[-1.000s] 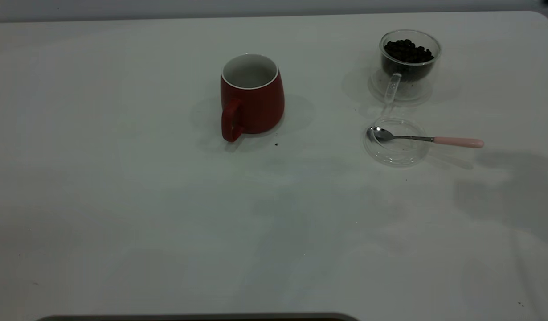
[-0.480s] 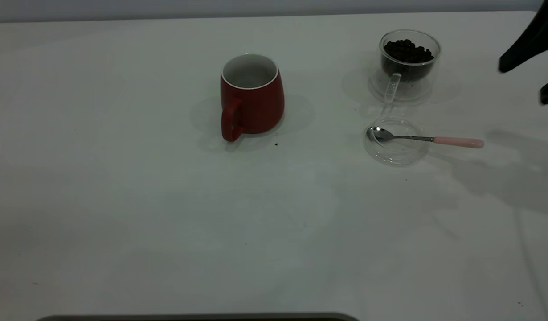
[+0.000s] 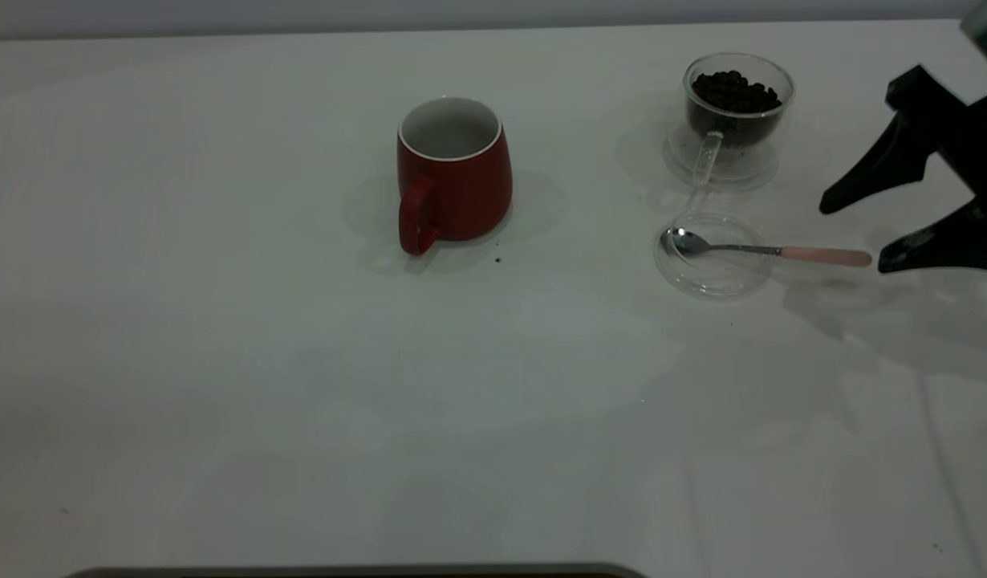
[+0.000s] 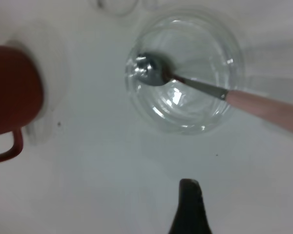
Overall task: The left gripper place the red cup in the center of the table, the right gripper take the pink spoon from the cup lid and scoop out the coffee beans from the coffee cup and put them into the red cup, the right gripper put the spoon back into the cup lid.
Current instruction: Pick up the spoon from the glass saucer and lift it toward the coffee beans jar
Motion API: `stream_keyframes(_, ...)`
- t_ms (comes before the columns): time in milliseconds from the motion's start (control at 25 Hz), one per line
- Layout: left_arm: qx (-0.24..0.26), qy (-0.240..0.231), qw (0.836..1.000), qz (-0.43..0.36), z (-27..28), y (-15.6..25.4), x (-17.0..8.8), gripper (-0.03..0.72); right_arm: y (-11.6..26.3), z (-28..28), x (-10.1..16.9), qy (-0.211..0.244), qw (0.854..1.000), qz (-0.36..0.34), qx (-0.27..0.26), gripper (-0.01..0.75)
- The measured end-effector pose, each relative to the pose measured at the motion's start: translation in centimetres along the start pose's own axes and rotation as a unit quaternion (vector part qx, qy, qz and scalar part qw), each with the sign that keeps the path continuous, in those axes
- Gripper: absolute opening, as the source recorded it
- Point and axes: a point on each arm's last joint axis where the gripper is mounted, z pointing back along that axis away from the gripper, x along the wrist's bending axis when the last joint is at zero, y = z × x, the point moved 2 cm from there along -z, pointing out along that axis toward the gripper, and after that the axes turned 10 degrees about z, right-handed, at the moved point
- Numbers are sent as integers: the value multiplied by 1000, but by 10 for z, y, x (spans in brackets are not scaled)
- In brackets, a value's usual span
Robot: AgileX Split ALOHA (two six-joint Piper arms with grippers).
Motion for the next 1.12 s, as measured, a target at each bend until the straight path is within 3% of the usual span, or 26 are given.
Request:
stream_keyframes(360, 0, 0, 1000, 0, 0, 0, 0, 569, -3, -12, -25, 8, 999, -36, -24, 620)
stream_keyframes(1120, 0, 0, 1000, 1, 0, 0, 0, 569, 5, -40, -30, -68, 997, -19, -25, 596)
